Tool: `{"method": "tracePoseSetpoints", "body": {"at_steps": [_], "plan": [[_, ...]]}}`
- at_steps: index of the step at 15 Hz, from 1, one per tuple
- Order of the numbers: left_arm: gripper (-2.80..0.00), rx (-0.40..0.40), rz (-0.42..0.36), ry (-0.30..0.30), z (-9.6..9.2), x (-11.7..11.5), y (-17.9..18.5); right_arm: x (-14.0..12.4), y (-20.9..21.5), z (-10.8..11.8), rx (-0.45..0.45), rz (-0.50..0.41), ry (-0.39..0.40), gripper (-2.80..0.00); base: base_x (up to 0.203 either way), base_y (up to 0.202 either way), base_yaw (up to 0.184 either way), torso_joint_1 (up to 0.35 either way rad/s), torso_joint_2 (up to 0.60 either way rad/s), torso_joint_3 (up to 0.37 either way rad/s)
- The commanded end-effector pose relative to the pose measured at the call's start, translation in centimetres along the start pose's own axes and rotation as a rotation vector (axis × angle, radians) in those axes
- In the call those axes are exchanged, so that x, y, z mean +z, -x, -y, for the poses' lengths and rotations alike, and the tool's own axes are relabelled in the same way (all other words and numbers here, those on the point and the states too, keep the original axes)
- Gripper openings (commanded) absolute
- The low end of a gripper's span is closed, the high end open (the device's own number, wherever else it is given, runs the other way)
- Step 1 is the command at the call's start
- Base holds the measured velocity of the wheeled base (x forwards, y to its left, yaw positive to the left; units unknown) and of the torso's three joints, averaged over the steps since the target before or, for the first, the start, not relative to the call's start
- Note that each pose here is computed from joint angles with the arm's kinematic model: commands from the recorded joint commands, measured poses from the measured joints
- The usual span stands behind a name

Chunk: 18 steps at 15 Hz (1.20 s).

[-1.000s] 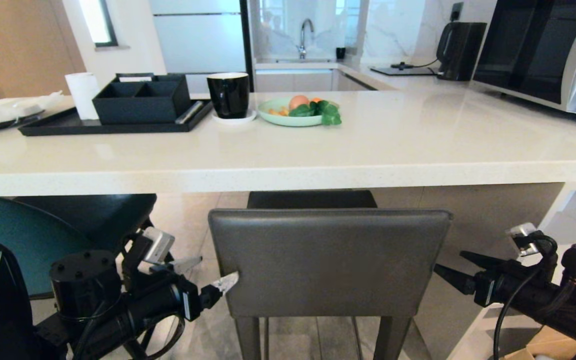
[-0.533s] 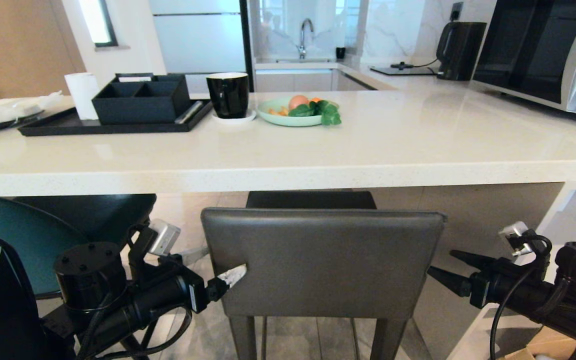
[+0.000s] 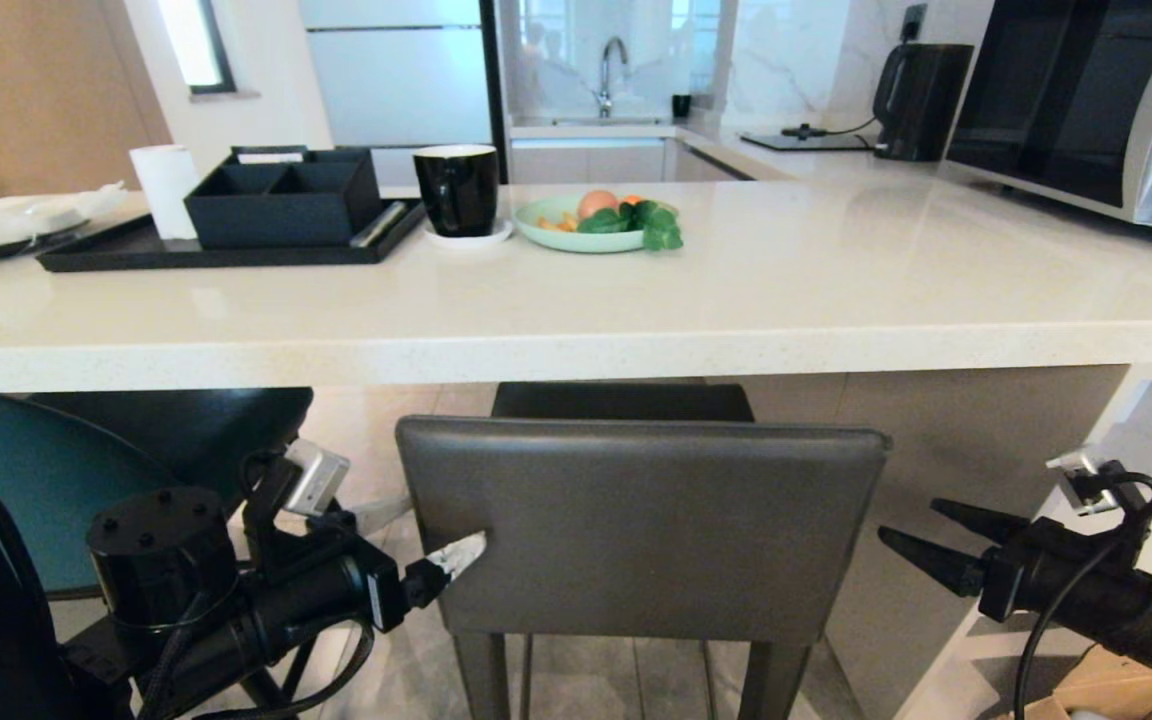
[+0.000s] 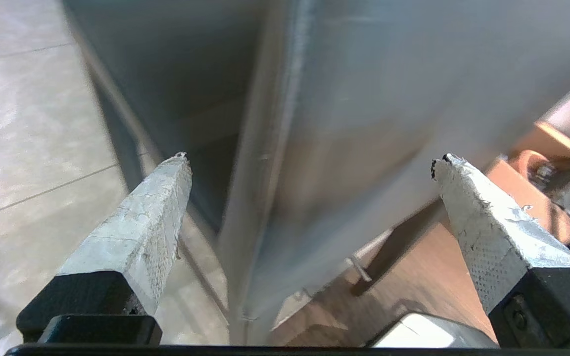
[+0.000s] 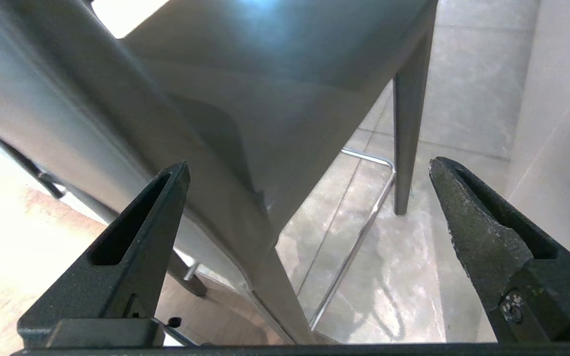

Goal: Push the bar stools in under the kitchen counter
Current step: Pull the gray chair out from under the dining table

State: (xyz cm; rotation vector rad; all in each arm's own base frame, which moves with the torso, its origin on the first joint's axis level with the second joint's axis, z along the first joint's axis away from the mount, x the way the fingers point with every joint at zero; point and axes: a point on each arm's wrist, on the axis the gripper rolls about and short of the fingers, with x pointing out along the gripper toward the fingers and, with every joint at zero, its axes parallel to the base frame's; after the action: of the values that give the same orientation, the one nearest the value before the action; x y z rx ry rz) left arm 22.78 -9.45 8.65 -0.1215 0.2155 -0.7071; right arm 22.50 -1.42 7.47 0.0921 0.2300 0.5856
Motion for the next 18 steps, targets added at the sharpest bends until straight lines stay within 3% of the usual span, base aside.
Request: {"method": "tracePoseSetpoints", "body": {"at_steps": [1, 4, 9, 15, 18], "plan": [[0.00, -0.010, 0.025, -0.006, 0.0, 0.5, 0.0, 0.8, 0.9, -0.7, 0.042, 0.034, 0.030, 0.00, 0.000, 0.000, 0.000, 0.000, 0.00, 0.000], [0.00, -0.050, 0.034, -0.013, 0.1, 0.8, -0.3, 0.5, 0.6, -1.4, 0.184, 0.020, 0.026, 0.00, 0.000, 0.000, 0.000, 0.000, 0.00, 0.000], [0.00, -0.075, 0.030, -0.014, 0.5, 0.7, -0.7, -0.1, -1.9, -2.4, 0.297, -0.014, 0.029, 0.00, 0.000, 0.000, 0.000, 0.000, 0.00, 0.000], [0.00, -0.090, 0.012, -0.012, 0.2, 0.2, -1.5, -0.1, -5.0, -1.3, 0.328, -0.002, 0.044, 0.00, 0.000, 0.000, 0.000, 0.000, 0.00, 0.000], [0.00, -0.081, 0.017, -0.016, 0.1, 0.3, -1.6, 0.2, -6.1, -1.9, 0.367, 0.007, 0.059, 0.00, 0.000, 0.000, 0.000, 0.000, 0.00, 0.000]]}}
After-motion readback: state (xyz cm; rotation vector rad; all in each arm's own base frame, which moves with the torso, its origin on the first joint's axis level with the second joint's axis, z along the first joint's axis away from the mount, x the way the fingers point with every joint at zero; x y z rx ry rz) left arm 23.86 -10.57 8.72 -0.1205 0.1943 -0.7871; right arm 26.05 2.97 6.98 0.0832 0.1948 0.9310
